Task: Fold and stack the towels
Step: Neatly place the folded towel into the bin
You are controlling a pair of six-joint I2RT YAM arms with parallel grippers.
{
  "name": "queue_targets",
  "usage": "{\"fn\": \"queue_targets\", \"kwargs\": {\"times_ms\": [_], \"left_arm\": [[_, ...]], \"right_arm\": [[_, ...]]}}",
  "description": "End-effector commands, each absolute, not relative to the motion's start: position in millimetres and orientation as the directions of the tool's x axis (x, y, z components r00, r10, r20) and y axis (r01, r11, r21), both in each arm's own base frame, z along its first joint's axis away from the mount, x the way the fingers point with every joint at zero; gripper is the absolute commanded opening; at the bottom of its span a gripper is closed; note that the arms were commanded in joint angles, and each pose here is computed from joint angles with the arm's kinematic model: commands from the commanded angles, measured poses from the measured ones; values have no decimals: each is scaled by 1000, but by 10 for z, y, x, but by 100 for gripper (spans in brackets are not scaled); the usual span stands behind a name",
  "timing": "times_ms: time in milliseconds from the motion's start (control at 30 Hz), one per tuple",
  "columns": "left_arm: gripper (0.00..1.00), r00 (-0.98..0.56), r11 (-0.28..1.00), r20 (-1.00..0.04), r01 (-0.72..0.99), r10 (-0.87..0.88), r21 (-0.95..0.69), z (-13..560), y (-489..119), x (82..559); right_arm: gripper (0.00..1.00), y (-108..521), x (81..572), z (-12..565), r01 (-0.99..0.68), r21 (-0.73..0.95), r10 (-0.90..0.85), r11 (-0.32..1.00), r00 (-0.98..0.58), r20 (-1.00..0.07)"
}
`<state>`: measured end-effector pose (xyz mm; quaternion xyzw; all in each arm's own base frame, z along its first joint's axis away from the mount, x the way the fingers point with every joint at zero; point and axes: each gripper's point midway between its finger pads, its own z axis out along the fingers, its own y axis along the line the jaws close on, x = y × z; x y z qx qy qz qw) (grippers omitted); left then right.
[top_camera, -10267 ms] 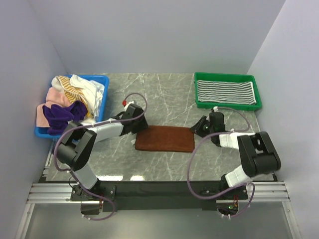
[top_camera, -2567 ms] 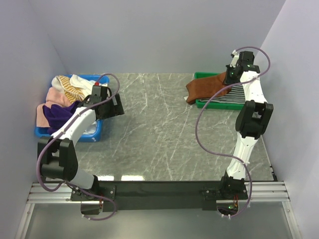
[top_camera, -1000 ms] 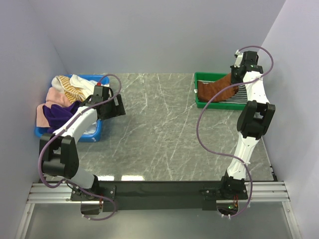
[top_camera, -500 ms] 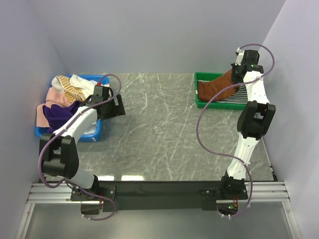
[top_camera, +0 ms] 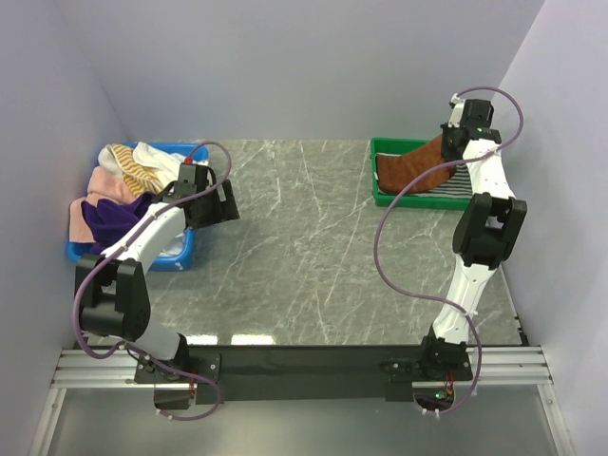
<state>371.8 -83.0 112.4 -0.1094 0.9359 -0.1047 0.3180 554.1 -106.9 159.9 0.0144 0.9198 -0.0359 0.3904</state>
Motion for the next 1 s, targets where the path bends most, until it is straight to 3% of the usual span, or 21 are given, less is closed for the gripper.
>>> {"fn": "queue_targets", "kwargs": {"times_ms": [0, 667, 967], "left_arm": [[94, -758, 960, -597, -137, -261, -246, 1176, -763, 3758], [94, -767, 960, -587, -139, -260, -244, 1123, -769, 3760], [94, -773, 960, -581, -136, -257, -243, 1099, -779, 3754]], "right_arm": [[0, -1169, 5590, 2053, 100, -76, -2, 992, -597, -802], [6, -1397, 5736, 1393, 177, -142, 4, 974, -639, -770], [15, -1403, 5712, 1135, 189, -129, 33, 973, -675, -737]]}}
